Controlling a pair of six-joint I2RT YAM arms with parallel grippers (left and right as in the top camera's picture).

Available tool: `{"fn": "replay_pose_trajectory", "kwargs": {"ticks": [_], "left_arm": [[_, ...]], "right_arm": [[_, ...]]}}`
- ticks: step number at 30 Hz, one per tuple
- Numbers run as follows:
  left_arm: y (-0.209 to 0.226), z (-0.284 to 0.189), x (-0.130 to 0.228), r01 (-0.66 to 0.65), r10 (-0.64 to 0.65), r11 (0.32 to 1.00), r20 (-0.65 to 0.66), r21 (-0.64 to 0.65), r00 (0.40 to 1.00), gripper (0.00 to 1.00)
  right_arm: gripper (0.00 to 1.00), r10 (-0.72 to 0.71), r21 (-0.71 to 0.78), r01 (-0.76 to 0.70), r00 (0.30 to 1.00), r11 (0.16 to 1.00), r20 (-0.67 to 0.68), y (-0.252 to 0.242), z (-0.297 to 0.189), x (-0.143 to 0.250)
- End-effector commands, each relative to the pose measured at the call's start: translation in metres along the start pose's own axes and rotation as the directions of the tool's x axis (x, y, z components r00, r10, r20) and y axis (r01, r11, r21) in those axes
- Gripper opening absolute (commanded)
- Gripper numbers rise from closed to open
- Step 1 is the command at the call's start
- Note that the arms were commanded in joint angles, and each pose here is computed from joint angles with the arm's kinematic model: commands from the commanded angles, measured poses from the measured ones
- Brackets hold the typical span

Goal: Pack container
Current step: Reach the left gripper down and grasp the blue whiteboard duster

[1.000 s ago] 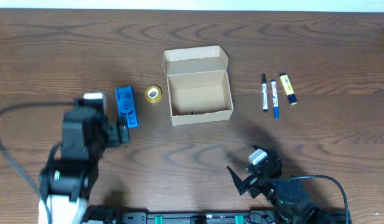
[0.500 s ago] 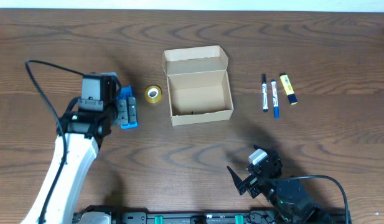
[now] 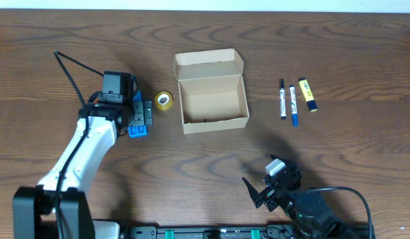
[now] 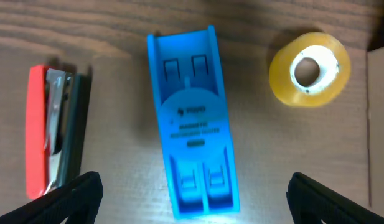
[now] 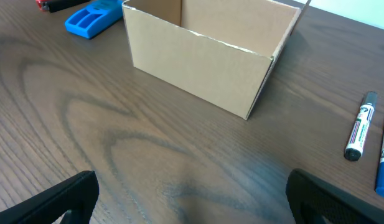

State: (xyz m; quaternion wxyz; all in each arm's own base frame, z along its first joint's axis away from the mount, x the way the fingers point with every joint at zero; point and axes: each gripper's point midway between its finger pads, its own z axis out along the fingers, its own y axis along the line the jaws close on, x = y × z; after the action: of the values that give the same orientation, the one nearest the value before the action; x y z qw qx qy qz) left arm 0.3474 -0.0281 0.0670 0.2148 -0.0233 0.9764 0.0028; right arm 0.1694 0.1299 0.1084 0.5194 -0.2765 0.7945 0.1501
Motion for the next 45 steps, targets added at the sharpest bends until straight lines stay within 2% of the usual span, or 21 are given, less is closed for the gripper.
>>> {"fn": "replay_pose_trajectory", "kwargs": {"ticks": [1,12,21,28,36,39,45], "left_arm": [[0.001,0.014,-0.001,0.007,-0.007,1.0,-0.02,-0.006,1.0,0.95],[0.0,0.048,0.003,0.006,-0.006,1.0,-0.051,-0.011,0.999,0.96],[0.0,0.064,0.014,0.007,-0.008,1.0,-0.096,-0.018,0.995,1.0],[0.001,0.067,0.016,0.015,-0.017,1.0,-0.105,-0.022,0.994,0.68],[0.001,0.067,0.016,0.032,-0.035,0.999,-0.106,-0.024,0.994,0.57],[0.001,0.065,0.016,0.034,-0.036,0.999,-0.104,-0.023,0.994,0.46],[0.001,0.054,0.01,0.037,-0.039,0.999,-0.09,-0.023,0.995,0.44]], "right_arm": [[0.99,-0.019,-0.01,0.019,1.0,1.0,0.005,0.003,0.0,0.0],[0.99,-0.019,-0.01,0.019,1.0,1.0,0.005,0.003,0.0,0.0],[0.99,-0.019,-0.01,0.019,1.0,1.0,0.005,0.003,0.0,0.0],[0.99,-0.019,-0.01,0.019,1.0,1.0,0.005,0.003,0.0,0.0],[0.99,-0.019,-0.01,0.019,1.0,1.0,0.005,0.003,0.0,0.0],[0.99,-0.019,-0.01,0.019,1.0,1.0,0.005,0.003,0.0,0.0],[0.99,-0.019,-0.01,0.019,1.0,1.0,0.005,0.003,0.0,0.0]]}}
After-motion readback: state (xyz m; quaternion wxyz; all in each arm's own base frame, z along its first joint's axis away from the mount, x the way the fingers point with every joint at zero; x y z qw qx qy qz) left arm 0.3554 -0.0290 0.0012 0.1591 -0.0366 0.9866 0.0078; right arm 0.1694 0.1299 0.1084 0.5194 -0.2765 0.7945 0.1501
